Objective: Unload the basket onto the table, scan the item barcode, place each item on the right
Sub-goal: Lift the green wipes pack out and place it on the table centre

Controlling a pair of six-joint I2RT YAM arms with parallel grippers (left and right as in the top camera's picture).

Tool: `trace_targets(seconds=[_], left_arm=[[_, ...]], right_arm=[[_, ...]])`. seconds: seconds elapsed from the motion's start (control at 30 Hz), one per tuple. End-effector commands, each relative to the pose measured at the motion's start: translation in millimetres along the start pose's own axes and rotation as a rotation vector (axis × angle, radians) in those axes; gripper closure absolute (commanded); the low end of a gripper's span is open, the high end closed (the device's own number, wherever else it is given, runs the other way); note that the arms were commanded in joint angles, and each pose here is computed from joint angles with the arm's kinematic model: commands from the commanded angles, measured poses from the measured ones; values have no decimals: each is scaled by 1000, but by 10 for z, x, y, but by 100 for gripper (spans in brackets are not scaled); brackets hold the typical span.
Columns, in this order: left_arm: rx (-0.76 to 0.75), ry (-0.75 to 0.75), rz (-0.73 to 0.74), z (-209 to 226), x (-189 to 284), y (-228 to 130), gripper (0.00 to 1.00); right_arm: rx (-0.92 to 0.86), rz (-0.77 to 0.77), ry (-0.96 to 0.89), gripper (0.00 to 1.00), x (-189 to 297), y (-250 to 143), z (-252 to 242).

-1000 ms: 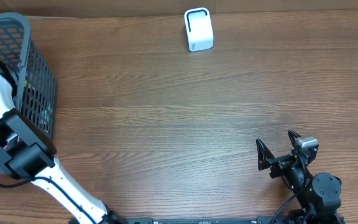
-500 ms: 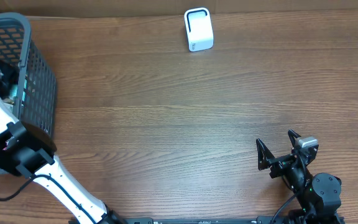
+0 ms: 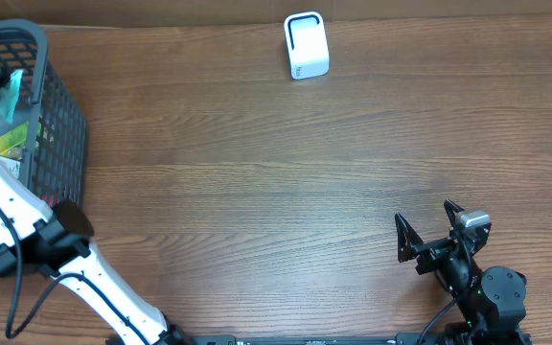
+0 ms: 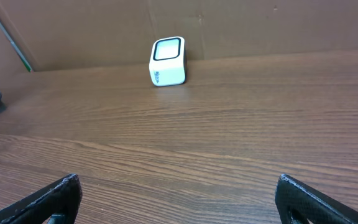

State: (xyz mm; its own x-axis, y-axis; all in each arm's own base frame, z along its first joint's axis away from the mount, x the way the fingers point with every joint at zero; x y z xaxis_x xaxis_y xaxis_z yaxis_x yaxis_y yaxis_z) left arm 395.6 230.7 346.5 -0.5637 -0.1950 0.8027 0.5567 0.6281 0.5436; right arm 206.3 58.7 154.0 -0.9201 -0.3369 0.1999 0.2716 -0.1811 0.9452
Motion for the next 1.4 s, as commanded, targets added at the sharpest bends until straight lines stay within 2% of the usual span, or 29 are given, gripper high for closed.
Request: trace_targets(seconds=[0.0, 0.17, 0.33, 0.43, 0.6, 0.7, 0.83, 1.1, 1.2, 1.27, 1.37], left_arm=[[-124, -105, -159, -373, 797, -20, 57], [-254, -244, -221, -897, 1306, -265, 57], [-418, -380, -195, -1516, 1483, -641, 56], [-503, -437, -106, -1860, 1390, -941, 56], [-609, -440, 151, -2236, 964, -1584, 59], [-644, -351, 315, -2278, 618, -1996, 60], [-708, -198, 463, -2230, 156, -2501, 60], [-799, -75, 693, -2046, -630, -3650, 59], [-810, -41, 740, -1904, -806, -3944, 58], [-822, -28, 761, -1822, -880, -4079, 56], [-818, -35, 784, -1793, -904, -4168, 43]], right_arm=[[-3, 5, 19, 0, 18, 0, 39], [-3, 5, 19, 0, 18, 1, 39], [-3, 5, 19, 0, 18, 0, 39], [-3, 5, 19, 0, 18, 0, 39], [-3, 6, 19, 0, 18, -1, 39], [-3, 6, 19, 0, 18, -1, 39], [-3, 5, 19, 0, 18, 0, 39], [-3, 6, 19, 0, 18, -1, 39], [-3, 6, 19, 0, 18, -1, 39], [-3, 6, 19, 0, 18, -1, 39], [-3, 6, 19, 0, 18, -1, 39]])
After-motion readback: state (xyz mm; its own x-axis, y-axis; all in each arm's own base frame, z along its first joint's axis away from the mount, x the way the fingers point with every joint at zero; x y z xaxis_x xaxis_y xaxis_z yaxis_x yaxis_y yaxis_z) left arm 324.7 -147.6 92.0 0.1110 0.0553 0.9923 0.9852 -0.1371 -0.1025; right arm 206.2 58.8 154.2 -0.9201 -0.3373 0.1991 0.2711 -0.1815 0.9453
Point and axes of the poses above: each gripper's point midway between its finger pads, its own x axis back along the fingers, its own z axis along the line the jaws close on, y = z × x, the point moved 2 cm from there along x, back along the fingers, and after that the axes turned 4 degrees about -x, right-handed, at the moved point
